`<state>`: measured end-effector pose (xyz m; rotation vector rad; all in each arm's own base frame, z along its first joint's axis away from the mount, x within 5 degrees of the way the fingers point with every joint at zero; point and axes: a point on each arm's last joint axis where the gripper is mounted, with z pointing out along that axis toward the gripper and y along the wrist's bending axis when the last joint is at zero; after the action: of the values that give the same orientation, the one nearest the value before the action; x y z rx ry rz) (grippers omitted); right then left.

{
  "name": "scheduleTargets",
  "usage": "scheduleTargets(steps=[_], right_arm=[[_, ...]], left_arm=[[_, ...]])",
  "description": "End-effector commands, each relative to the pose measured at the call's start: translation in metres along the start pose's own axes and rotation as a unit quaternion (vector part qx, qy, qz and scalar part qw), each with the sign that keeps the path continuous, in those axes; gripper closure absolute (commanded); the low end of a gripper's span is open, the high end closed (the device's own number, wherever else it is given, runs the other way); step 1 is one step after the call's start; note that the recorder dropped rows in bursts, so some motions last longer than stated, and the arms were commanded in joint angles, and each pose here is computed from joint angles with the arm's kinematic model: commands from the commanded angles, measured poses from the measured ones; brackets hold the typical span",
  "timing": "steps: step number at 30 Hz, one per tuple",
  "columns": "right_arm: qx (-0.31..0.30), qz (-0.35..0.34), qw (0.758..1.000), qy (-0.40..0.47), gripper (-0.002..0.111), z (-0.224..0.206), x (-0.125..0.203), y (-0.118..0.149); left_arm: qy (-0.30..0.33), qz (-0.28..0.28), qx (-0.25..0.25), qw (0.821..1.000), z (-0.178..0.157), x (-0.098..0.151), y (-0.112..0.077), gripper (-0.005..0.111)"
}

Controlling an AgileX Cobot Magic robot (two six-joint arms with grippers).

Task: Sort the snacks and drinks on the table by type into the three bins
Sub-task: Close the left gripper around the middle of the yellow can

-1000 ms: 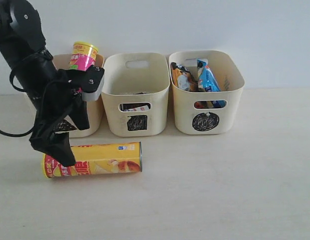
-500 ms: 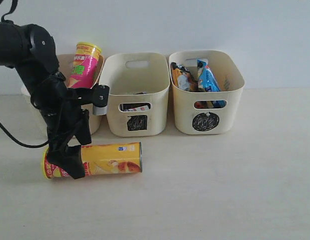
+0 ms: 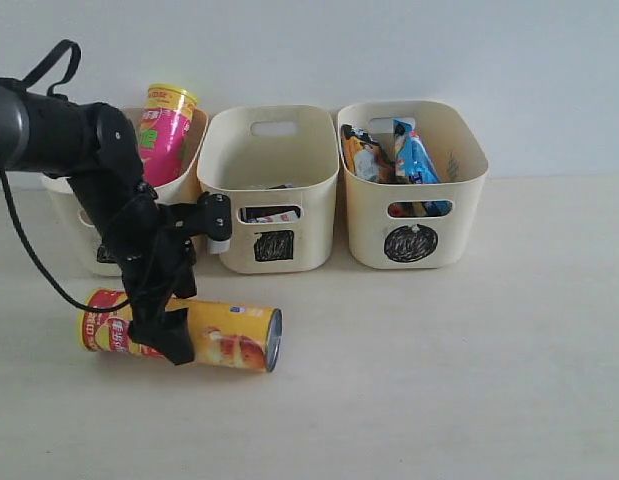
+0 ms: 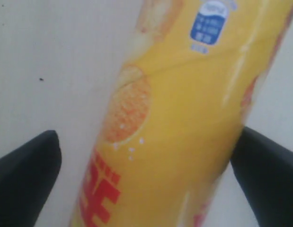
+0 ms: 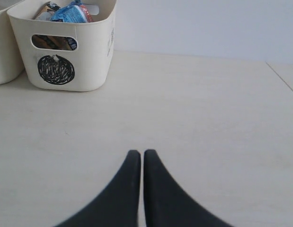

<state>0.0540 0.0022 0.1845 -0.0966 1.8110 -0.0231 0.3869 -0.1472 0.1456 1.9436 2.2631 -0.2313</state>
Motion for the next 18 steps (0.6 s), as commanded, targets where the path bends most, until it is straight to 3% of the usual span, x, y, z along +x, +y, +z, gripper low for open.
scheduleTargets(steps=[1,5,7,9,12,18], right_arm=[[0.002,-0.001,1.000,-0.004,0.108,0.000,0.000,0.000],[0.002,-0.001,1.000,-0.004,0.108,0.000,0.000,0.000],[0.002,-0.001,1.000,-0.004,0.108,0.000,0.000,0.000],[0.002,-0.001,1.000,-0.004,0.108,0.000,0.000,0.000],[0.002,-0.001,1.000,-0.004,0.108,0.000,0.000,0.000],[0.002,-0.001,1.000,-0.004,0.108,0.000,0.000,0.000]], left_arm=[[0.009,0.004,0.000,1.000,0.016,0.001,0.002,0.022],[0.029,0.014,0.005,0.999,0.025,0.006,0.003,0.025],[0.026,0.014,-0.002,1.000,0.026,0.005,0.005,0.033],[0.023,0.014,-0.007,1.000,0.022,0.004,0.005,0.054],[0.025,0.036,0.000,0.999,0.013,0.003,0.002,0.101],[0.003,0.013,-0.029,0.999,-0.034,-0.004,-0.007,0.102]])
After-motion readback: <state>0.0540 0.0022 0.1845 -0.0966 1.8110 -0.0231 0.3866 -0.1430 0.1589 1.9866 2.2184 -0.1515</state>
